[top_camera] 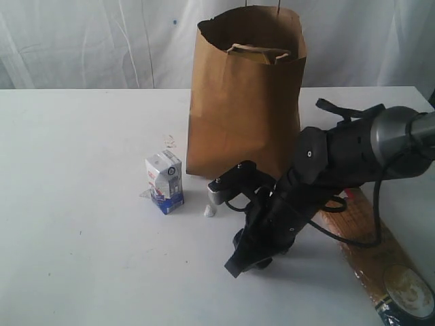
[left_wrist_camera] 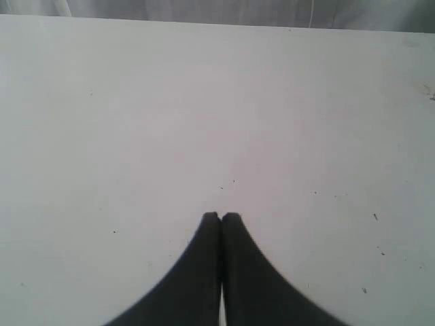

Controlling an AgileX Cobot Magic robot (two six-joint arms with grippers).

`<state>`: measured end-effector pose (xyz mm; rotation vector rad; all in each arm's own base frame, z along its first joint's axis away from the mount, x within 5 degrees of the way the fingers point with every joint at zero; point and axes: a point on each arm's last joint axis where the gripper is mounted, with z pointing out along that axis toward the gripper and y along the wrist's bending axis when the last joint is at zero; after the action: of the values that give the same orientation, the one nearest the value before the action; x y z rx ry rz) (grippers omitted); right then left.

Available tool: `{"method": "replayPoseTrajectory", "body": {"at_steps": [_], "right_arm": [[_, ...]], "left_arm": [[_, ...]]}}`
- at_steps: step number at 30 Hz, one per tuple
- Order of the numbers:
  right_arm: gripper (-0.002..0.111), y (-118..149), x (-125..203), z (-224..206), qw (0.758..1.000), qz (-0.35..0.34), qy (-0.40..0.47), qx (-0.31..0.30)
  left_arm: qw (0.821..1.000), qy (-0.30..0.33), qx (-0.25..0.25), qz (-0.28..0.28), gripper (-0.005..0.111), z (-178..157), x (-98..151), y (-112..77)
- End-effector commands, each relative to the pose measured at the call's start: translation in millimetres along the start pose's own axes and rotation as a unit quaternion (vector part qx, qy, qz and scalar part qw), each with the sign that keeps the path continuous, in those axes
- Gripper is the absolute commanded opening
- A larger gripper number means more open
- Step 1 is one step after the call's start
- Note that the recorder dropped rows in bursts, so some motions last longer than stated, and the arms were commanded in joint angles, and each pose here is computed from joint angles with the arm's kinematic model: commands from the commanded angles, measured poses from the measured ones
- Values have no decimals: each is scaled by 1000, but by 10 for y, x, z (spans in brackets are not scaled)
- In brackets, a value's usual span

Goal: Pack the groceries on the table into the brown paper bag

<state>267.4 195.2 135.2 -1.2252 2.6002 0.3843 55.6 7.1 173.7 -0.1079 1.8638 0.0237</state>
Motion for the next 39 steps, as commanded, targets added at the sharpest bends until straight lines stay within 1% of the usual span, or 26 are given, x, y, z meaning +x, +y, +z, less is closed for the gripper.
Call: {"method": "replayPoseTrajectory", "body": {"at_steps": [1,3,5,6,9,11,14,16,19,22,24,26,28,30,32,34,38,39], "right_arm": [[33,-4,-7,13,1000,2,-3,3],[20,10,-6,-6,1000,5,3,-4],[5,35,-37,-63,1000,4,11,-17],[0,54,-67,-121,1000,7,14,-26],[0,141,-149,-370,998,1,18,-56],[0,227,-143,-580,997,6,18,-74],[0,367,-15,-839,995,13,19,-98],[0,478,124,-1017,994,18,1,-109],[0,675,364,-1389,991,16,-59,-116],[0,840,478,-1885,982,20,-159,-102],[0,916,503,-2308,960,36,-267,-72],[0,955,486,-2693,926,57,-370,-48],[0,967,418,-3041,891,67,-448,-26],[0,934,272,-3240,872,64,-486,-7],[0,858,56,-3307,862,63,-503,10],[0,733,-236,-3278,858,64,-509,29],[0,428,-784,-2999,854,61,-511,78],[0,347,-901,-2929,850,52,-515,101]], "left_arm": [[1000,-3,3,5,0,-1,3,-2],[1000,-3,3,5,0,-1,3,-2],[1000,-3,3,5,0,-1,3,-2],[1000,-3,3,5,0,-1,3,-2],[1000,-3,3,5,0,-1,3,-2],[1000,-3,3,5,0,-1,3,-2],[1000,-3,3,5,0,-1,3,-2],[1000,-3,3,5,0,-1,3,-2],[1000,-3,3,5,0,-1,3,-2],[1000,-3,3,5,0,-1,3,-2],[1000,-3,3,5,0,-1,3,-2],[1000,-3,3,5,0,-1,3,-2],[1000,-3,3,5,0,-1,3,-2],[1000,-3,3,5,0,-1,3,-2],[1000,-3,3,5,0,-1,3,-2],[1000,-3,3,5,0,-1,3,-2],[1000,-3,3,5,0,-1,3,-2],[1000,-3,3,5,0,-1,3,-2]]}}
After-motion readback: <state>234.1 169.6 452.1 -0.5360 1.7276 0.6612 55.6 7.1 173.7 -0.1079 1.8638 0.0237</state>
